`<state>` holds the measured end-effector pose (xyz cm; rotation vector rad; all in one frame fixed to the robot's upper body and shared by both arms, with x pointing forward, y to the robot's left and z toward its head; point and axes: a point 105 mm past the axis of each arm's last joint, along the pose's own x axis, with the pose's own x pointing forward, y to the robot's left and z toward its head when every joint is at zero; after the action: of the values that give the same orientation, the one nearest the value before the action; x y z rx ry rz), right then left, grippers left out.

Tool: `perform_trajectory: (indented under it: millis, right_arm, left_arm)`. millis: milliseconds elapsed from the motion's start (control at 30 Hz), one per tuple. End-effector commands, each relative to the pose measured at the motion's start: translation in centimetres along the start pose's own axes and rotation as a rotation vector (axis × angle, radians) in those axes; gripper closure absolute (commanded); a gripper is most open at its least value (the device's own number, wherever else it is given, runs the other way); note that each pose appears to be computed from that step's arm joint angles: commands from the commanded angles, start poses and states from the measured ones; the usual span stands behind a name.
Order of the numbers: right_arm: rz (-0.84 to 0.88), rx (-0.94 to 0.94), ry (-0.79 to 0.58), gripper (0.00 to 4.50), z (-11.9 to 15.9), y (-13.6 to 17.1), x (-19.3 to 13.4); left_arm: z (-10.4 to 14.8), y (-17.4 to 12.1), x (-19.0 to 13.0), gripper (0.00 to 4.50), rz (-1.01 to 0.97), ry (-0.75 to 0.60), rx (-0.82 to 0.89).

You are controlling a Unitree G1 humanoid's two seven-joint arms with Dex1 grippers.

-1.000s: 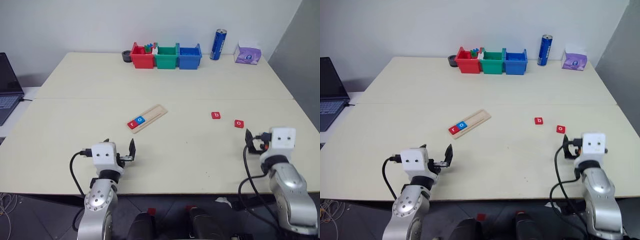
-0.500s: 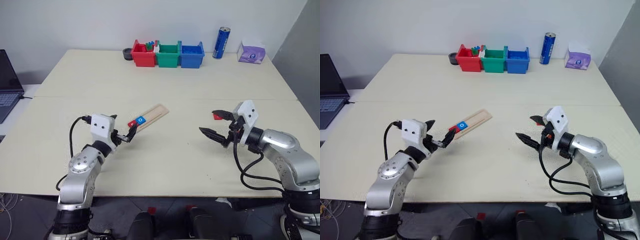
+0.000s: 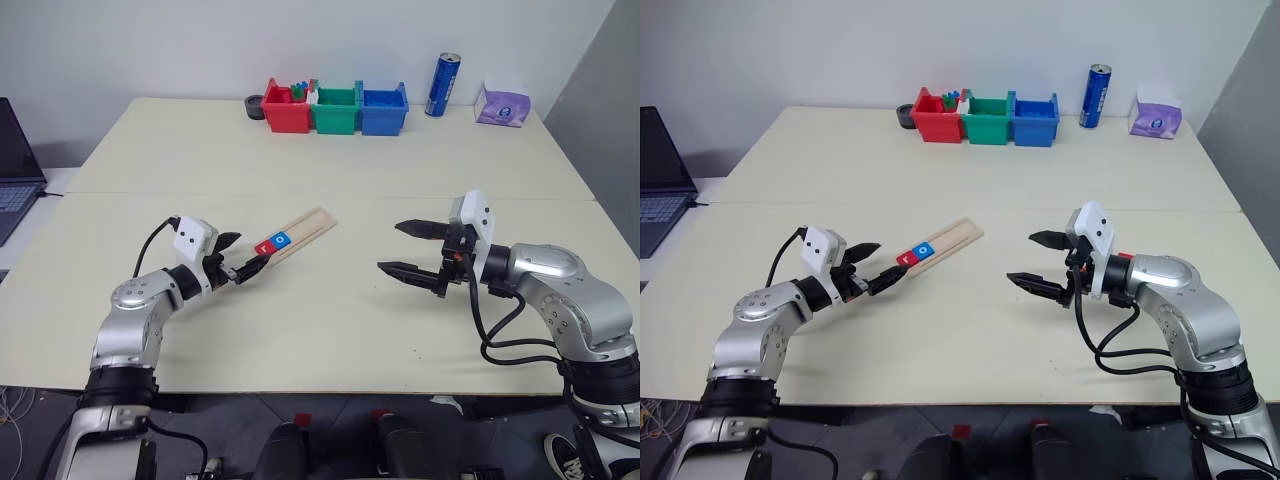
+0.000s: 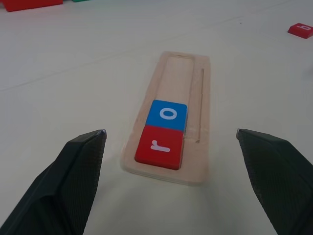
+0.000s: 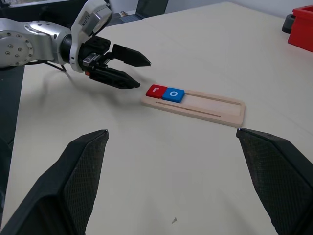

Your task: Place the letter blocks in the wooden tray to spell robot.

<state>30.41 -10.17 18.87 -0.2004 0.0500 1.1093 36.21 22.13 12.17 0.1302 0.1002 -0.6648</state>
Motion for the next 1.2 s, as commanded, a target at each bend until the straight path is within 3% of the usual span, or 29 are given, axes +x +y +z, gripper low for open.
perform_trajectory:
  millis: [33,300,900,1200]
  right_arm:
    - [-0.004,-0.035,-0.021,0.04,1.0,0.0,-0.3]
    - [-0.021,-0.034,-0.028,0.04,1.4,-0.3,-0.4]
    - [-0.045,-0.024,-0.042,0.04,1.7,-0.3,-0.4]
    - [-0.054,-0.020,-0.045,0.04,1.9,-0.3,-0.3]
  left_arm:
    - [1.2,0.6,0.5,0.00,-0.052,-0.016,0.064]
    - [0.6,0.7,1.9,0.00,-0.151,0.039,0.073]
    - [0.0,1.4,2.8,0.00,-0.180,0.089,0.095]
    - [-1.5,1.2,2.9,0.00,-0.182,0.138,0.112]
